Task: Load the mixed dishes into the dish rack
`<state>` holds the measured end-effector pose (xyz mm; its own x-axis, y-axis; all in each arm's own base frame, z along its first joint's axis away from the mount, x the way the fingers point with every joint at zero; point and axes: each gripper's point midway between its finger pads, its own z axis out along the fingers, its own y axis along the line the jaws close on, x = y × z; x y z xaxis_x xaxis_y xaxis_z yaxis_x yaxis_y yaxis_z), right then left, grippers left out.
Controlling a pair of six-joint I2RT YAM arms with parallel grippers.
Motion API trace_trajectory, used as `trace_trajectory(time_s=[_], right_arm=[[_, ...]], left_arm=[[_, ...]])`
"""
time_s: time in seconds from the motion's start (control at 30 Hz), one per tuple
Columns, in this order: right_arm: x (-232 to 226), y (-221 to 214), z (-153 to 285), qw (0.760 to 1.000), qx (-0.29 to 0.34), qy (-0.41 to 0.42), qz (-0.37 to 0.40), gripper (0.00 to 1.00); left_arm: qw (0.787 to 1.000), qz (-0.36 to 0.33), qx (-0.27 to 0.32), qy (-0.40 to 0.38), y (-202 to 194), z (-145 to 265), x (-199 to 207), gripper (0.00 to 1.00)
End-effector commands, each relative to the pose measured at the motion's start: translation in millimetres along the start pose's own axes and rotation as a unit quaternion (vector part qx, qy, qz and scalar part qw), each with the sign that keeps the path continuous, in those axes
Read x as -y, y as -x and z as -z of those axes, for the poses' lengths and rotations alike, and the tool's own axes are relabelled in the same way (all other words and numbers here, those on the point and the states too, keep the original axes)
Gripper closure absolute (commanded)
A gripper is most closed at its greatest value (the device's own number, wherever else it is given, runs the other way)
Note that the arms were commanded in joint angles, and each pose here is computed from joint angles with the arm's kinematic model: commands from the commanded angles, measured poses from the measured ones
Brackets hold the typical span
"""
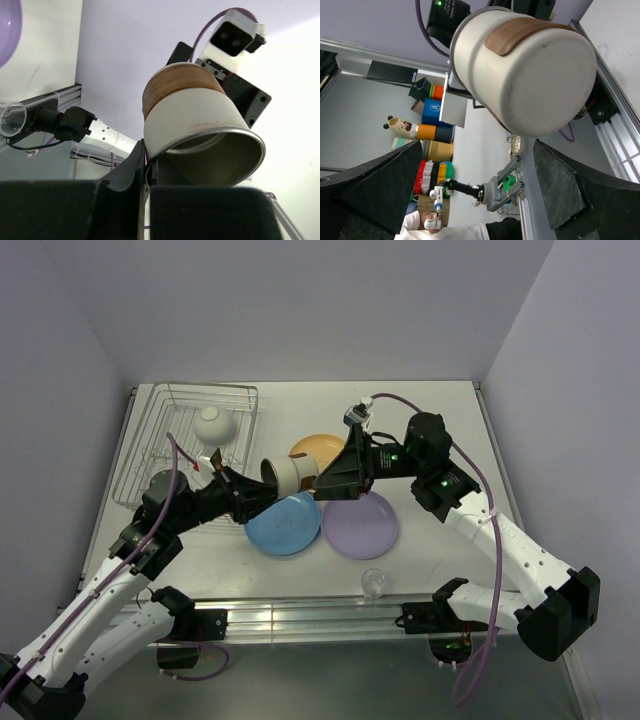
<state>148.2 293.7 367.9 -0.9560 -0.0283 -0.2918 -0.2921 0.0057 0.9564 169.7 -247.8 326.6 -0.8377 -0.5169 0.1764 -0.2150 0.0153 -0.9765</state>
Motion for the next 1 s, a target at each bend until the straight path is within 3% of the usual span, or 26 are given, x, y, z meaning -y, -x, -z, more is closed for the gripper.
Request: trace_trajectory(time_s=[0.0, 0.6, 0.77, 0.83, 0.93, 0.97], right_arm=[[-11.0, 1.9, 2.0, 0.999, 0.003, 0.016, 0.028, 0.0], [-20.0, 41.8, -17.7, 0.997, 0.027, 0.073, 0.008, 0.01], [-26.2, 51.7, -21.8, 0.995, 0.033, 0.092, 0.007, 0.07], [-29.6, 52.7, -22.2, 0.994, 0.033, 0.1, 0.007, 0.12], [-34.6, 52.7, -24.9, 0.993, 0.027, 0.113, 0.007, 0.32], [-36.3, 53.6, -27.1, 0.993, 0.023, 0.116, 0.007, 0.52]], left_arm=[[0.997, -0.025, -0.021, -0.073, -14.4, 15.5, 47.0, 1.0], [0.99, -0.012, -0.054, -0.131, -28.3, 29.0, 69.9, 1.0], [0.99, -0.007, -0.059, -0.13, -29.6, 30.0, 65.6, 1.0], [0.99, 0.001, -0.063, -0.128, -29.0, 28.4, 61.6, 1.0], [0.99, 0.004, -0.064, -0.126, -27.0, 25.6, 57.0, 1.0], [0.99, 0.005, -0.063, -0.126, -26.0, 24.7, 56.5, 1.0]])
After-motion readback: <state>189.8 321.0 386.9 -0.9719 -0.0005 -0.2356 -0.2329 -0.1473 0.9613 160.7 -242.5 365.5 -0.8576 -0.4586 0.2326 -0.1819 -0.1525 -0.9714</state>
